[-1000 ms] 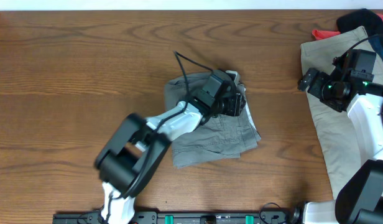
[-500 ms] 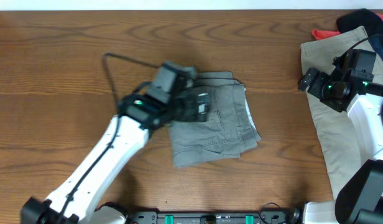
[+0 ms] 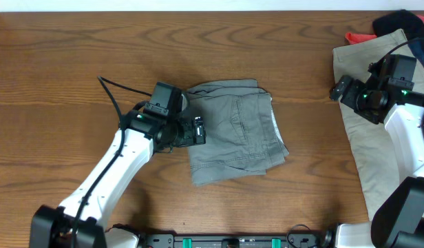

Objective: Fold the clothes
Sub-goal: 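Grasp the folded shorts' left side with the left gripper, then drag the folded shorts to the back-left table corner with the left gripper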

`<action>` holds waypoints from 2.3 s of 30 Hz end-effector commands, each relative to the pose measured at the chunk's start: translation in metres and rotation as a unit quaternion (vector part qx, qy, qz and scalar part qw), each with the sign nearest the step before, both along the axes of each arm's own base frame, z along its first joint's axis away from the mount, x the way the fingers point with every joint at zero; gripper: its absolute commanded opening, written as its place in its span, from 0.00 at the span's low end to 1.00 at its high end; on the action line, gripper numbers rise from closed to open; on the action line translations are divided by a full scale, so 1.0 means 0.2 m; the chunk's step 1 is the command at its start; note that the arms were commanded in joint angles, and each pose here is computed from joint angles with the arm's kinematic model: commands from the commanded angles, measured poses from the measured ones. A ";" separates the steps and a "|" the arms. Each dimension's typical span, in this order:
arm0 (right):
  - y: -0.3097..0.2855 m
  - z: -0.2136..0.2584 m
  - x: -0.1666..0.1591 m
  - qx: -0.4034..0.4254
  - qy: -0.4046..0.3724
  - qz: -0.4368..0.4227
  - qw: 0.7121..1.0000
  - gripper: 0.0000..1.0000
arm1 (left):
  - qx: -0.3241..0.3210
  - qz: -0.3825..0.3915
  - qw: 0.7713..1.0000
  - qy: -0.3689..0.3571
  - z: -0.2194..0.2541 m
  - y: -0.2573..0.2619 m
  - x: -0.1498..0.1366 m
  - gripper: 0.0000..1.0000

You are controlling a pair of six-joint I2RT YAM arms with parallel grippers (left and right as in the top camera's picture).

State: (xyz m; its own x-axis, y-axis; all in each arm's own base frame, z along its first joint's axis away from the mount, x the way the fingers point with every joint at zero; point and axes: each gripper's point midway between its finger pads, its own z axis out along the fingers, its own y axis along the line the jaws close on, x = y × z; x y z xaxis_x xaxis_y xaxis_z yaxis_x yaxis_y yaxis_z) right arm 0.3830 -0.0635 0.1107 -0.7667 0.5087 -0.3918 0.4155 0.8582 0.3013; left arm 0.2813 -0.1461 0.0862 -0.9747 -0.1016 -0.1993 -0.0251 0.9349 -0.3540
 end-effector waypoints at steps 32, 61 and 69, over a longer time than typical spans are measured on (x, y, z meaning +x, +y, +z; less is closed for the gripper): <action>0.00 0.02 0.01 -0.005 -0.005 0.008 1.000 0.99 | -0.155 -0.012 0.986 0.066 -0.36 -0.09 0.19 0.06; -0.01 0.02 0.01 -0.005 -0.005 0.007 1.000 0.99 | -0.101 0.544 0.825 -0.116 -0.29 1.62 0.60 0.06; -0.01 0.02 0.01 -0.005 -0.005 0.007 1.000 0.99 | -0.141 0.515 0.835 -0.131 -0.40 1.50 0.75 0.06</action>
